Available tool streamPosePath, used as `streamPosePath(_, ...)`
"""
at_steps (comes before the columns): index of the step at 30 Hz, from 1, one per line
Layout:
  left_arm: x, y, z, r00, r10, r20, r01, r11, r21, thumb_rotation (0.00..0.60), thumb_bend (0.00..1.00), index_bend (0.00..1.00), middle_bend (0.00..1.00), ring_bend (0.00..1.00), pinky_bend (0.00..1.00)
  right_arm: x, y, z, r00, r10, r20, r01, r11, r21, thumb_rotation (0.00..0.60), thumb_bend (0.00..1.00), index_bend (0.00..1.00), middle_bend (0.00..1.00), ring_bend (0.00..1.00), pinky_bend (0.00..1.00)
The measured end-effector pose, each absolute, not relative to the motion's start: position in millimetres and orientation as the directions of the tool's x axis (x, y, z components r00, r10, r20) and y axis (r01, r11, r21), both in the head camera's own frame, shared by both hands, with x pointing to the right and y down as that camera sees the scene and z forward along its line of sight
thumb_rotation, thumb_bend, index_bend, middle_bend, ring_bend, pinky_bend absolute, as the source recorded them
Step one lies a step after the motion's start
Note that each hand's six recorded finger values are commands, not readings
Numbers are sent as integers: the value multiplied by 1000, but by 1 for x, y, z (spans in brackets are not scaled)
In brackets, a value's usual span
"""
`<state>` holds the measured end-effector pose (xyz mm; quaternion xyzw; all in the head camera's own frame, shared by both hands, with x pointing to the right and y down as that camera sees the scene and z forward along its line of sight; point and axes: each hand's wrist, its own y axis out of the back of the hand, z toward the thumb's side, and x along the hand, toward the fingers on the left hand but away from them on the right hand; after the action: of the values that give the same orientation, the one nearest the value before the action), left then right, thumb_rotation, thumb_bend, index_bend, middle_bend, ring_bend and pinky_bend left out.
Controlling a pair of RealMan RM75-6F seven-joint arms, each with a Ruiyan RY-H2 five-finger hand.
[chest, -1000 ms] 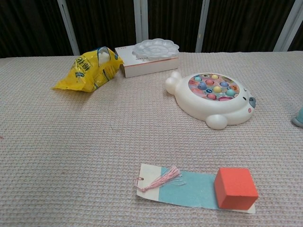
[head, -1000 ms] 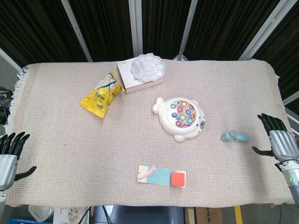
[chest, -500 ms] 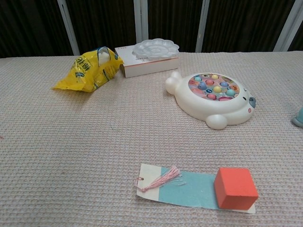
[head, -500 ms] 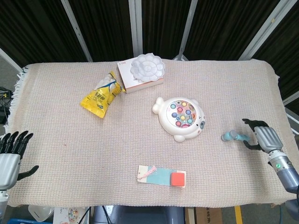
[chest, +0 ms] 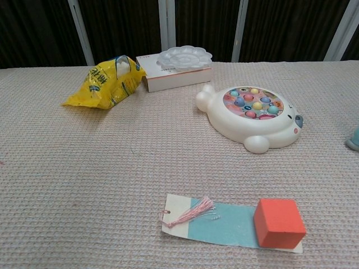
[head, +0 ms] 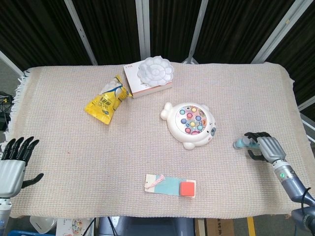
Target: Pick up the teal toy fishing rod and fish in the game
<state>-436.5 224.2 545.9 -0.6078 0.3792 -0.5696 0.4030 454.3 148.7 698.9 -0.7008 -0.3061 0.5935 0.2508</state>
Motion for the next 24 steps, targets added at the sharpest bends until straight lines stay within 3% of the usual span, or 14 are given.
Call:
streamPosePath(15,-438,224,550,57,-915,399,-5,-400,-917,600,85,136,72,0,0,455,146,706,92,716,-692,124,-698,-706,600,462,338,321,228,166)
streamPosePath(24,-436,224,551,58,-913,404,-2,-405,-914,600,85,137,72,0,0,456,145,708,90,713,-696,123,-701,-702,600,513,400,365,256,177)
